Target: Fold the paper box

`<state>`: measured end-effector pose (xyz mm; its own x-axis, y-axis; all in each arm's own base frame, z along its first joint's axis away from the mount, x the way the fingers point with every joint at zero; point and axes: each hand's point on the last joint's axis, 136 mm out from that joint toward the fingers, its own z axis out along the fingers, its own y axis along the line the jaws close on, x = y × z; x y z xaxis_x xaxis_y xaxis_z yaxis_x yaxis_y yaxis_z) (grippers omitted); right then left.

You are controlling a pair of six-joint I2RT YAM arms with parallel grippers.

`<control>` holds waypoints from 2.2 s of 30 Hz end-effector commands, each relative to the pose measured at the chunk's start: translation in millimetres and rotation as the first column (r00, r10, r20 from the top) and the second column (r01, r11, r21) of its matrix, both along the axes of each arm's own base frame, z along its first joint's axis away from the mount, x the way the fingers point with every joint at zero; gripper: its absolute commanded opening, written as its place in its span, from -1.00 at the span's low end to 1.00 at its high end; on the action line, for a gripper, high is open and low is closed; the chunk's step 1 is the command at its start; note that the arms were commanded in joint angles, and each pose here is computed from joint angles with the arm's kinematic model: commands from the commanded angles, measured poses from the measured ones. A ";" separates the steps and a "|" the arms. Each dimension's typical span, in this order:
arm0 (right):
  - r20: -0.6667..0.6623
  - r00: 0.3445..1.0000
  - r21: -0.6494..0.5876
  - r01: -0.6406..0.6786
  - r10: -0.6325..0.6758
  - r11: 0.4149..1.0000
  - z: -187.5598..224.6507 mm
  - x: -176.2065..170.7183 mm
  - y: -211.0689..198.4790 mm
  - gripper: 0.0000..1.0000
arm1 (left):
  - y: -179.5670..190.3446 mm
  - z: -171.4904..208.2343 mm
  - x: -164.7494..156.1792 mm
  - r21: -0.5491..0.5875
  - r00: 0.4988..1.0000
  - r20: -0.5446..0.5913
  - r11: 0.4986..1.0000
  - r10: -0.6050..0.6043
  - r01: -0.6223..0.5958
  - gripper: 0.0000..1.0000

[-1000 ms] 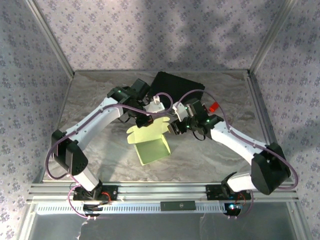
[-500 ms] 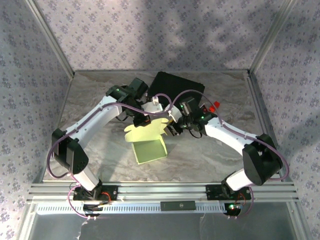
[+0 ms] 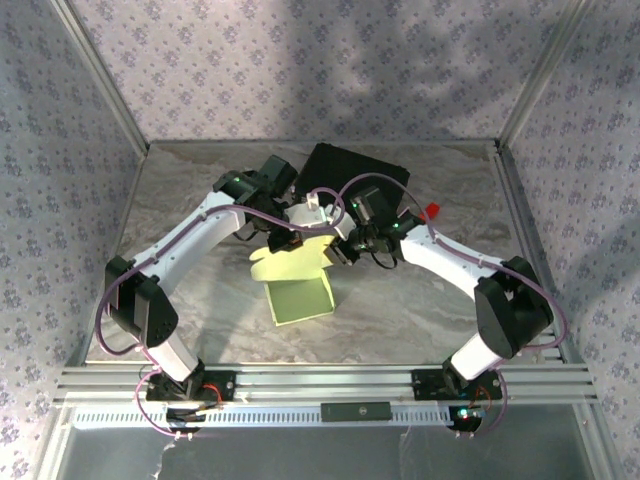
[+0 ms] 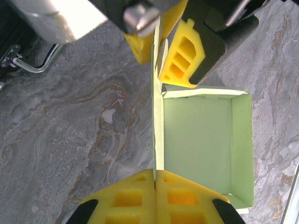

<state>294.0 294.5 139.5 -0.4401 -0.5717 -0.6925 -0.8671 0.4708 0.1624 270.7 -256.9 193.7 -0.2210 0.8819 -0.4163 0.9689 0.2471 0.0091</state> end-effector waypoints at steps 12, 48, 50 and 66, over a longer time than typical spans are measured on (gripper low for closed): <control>0.015 1.000 -0.058 -0.010 0.011 0.998 0.3 -5.7 5.0 -1.00 | -2.1 18.7 13.4 -0.032 0.994 0.105 0.999 0.024 -0.020 -0.78; 0.012 1.000 -0.121 -0.004 0.005 0.993 -8.1 5.3 -20.6 -1.00 | 92.0 -23.7 55.9 -0.091 0.927 0.066 0.927 0.370 -0.364 0.66; 0.014 1.000 -0.120 -0.006 0.007 0.993 -8.2 4.7 -19.9 -1.00 | 88.3 -25.5 61.9 -0.086 0.928 0.046 0.927 0.369 -0.365 0.47; 0.012 1.000 -0.141 0.010 -0.009 0.990 -9.4 8.7 -21.5 -1.00 | 74.0 -49.7 44.7 -0.059 0.934 -0.028 0.932 0.356 -0.357 -0.11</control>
<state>304.5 276.3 134.9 -0.4259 -0.6349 -0.6445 -0.8626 0.4998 0.0777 320.1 -180.5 136.7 -0.5294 0.7306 -0.4311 0.8167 0.5765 -0.0259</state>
